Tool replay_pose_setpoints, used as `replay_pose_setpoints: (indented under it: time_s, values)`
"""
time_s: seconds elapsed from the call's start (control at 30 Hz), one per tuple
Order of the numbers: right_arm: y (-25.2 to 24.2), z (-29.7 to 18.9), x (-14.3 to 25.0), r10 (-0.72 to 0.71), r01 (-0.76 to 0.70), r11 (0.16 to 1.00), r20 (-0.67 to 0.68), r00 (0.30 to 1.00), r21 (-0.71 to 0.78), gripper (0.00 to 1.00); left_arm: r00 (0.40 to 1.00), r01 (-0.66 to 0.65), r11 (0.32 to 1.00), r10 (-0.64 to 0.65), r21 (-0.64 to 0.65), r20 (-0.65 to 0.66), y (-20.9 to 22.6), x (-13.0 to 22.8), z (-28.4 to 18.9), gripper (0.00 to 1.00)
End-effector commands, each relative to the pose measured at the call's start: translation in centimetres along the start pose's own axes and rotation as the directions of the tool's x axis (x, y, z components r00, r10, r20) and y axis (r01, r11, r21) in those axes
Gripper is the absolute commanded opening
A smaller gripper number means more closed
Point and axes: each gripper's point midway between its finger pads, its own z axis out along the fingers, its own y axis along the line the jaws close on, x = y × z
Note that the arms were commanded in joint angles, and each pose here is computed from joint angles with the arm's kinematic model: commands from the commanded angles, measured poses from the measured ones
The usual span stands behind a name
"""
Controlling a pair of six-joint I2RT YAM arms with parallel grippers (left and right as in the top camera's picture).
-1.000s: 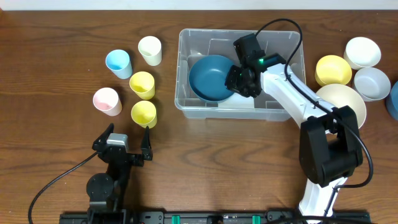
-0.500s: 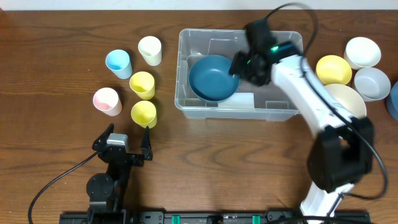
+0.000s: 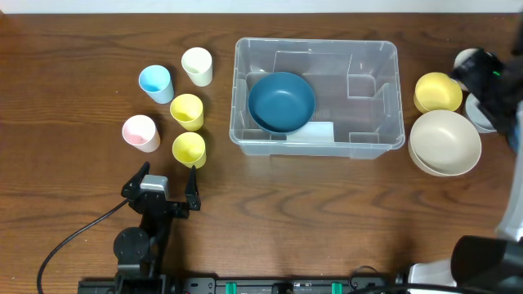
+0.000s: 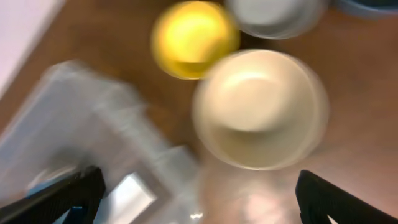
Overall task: Pack container
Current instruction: 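Release the teal bowl and move the right gripper to the cream bowl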
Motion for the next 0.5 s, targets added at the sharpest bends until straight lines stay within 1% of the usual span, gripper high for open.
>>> replay_pose_setpoints:
  time_s: [0.0,0.13,0.27,0.47]
  values:
    - [-3.5,2.2,0.3,0.042,-0.036,0.995,-0.065,0.997,0.091,0.98,0.999,-0.007,1.0,0.007,0.009,-0.044,-0.1,1.5,0.1,0.98]
    - [-7.1,4.5,1.3,0.115,-0.093,0.981,-0.126,0.985,0.168,0.97,0.999,-0.007,1.0,0.007,0.009,-0.044,-0.1,1.5,0.1,0.98]
    - [-9.8,7.7,2.5,0.144,-0.108,0.972,-0.165,0.976,0.211,0.98,0.999,-0.007,1.0,0.008,0.009,-0.044,-0.1,1.5,0.1,0.98]
    - [-11.9,11.3,4.6,0.178,-0.127,0.962,-0.2,0.964,0.242,0.98,0.999,-0.007,1.0,0.008,0.009,-0.044,-0.1,1.5,0.1,0.98]
